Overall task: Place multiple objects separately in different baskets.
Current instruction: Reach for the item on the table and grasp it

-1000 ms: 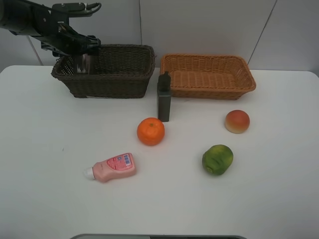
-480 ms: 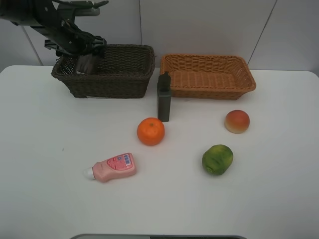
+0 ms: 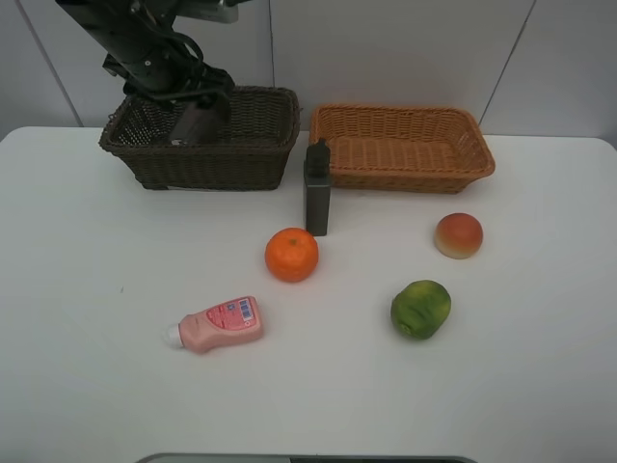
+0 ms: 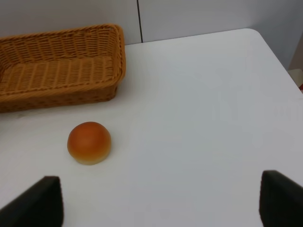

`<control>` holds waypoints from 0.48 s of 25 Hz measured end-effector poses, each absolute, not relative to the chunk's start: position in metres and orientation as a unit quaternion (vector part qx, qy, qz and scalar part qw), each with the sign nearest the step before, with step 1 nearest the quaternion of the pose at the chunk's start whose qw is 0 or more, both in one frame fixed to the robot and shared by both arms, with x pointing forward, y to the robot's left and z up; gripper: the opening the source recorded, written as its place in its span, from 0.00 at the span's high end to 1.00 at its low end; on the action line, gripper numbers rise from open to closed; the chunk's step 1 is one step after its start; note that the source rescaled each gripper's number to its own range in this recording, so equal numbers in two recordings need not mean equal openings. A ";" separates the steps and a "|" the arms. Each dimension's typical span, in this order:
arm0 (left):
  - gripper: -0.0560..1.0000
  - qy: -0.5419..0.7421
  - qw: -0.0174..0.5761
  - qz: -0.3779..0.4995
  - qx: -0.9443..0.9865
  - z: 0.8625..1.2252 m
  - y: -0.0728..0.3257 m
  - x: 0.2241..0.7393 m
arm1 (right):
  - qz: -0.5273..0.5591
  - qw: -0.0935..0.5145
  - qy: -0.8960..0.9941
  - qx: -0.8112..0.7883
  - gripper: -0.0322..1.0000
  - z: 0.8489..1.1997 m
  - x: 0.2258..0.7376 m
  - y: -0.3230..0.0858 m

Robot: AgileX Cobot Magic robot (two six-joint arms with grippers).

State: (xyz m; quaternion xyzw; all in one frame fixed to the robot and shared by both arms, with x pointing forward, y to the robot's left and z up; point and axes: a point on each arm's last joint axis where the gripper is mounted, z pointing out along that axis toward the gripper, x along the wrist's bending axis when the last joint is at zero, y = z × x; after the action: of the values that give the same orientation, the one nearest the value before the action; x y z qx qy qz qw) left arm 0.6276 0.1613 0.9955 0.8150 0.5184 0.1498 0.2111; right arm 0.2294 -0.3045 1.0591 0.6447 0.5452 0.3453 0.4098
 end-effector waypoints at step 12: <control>0.00 0.322 0.095 0.074 0.939 0.965 0.141 0.554 | 0.345 0.410 0.545 0.645 0.14 1.059 0.229 -0.304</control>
State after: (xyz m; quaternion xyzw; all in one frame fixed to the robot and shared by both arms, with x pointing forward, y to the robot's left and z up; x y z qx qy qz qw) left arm 0.5538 0.1409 0.9648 0.9392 0.3216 0.0744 0.0951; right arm 0.2294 -0.3045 1.0591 0.6447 0.5452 0.3453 0.4098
